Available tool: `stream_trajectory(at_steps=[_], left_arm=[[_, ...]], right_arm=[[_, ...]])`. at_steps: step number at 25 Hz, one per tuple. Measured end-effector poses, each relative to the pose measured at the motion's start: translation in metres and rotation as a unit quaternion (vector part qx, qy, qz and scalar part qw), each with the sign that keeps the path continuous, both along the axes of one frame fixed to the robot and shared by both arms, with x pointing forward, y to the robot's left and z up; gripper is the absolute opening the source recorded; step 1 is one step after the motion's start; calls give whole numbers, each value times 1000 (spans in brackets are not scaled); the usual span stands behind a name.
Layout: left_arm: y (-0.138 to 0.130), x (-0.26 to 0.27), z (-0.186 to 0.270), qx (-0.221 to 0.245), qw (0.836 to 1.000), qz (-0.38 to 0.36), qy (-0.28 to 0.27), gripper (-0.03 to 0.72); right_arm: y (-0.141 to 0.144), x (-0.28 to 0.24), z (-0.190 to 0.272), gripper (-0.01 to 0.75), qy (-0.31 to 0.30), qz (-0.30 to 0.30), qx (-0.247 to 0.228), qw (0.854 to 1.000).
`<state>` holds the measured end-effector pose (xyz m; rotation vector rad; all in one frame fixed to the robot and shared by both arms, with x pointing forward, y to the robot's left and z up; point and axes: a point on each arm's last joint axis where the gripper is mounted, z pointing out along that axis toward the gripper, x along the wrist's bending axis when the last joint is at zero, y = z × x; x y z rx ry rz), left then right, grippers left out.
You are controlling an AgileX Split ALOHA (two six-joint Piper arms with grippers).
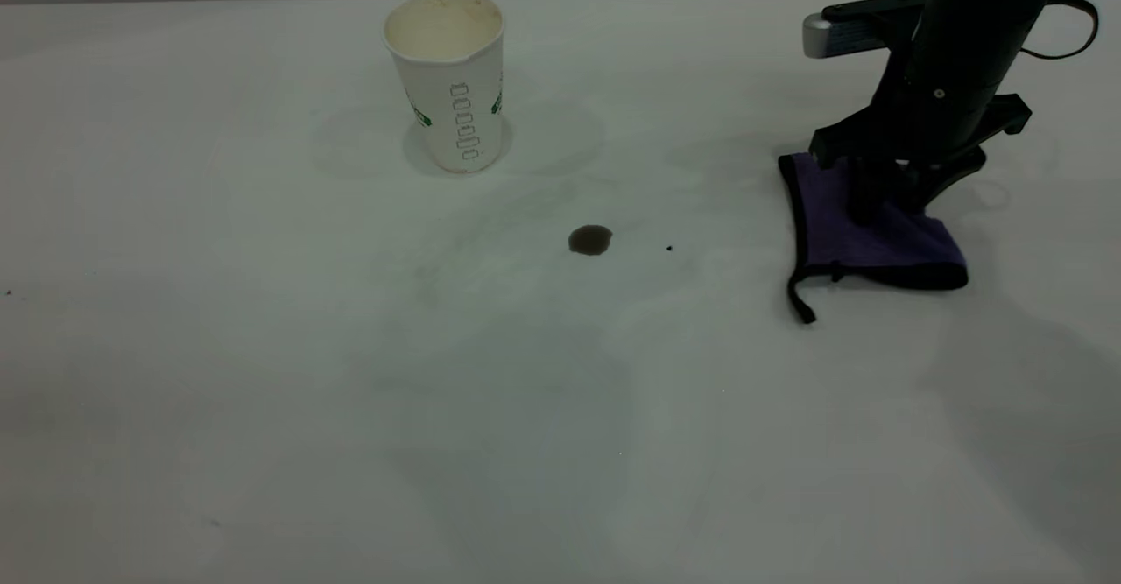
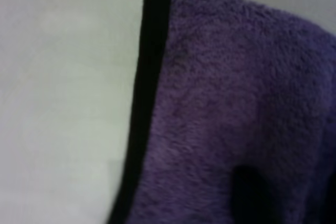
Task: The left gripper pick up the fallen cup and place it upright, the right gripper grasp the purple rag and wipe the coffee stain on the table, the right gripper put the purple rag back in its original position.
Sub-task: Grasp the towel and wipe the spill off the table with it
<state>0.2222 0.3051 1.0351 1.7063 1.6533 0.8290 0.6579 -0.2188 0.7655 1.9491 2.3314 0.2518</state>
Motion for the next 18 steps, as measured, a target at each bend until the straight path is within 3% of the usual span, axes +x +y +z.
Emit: stream_trajectory(at_steps=[4, 7, 18], left_arm=[[0, 0, 0, 0, 1000, 0, 0, 513], [0, 0, 0, 0, 1000, 0, 0, 513], [0, 0, 0, 0, 1000, 0, 0, 513]], right_arm=[[10, 1, 1, 75, 6, 2, 12, 1000], [36, 5, 5, 57, 7, 38, 20, 999], [184, -3, 53, 57, -36, 191, 58, 979]])
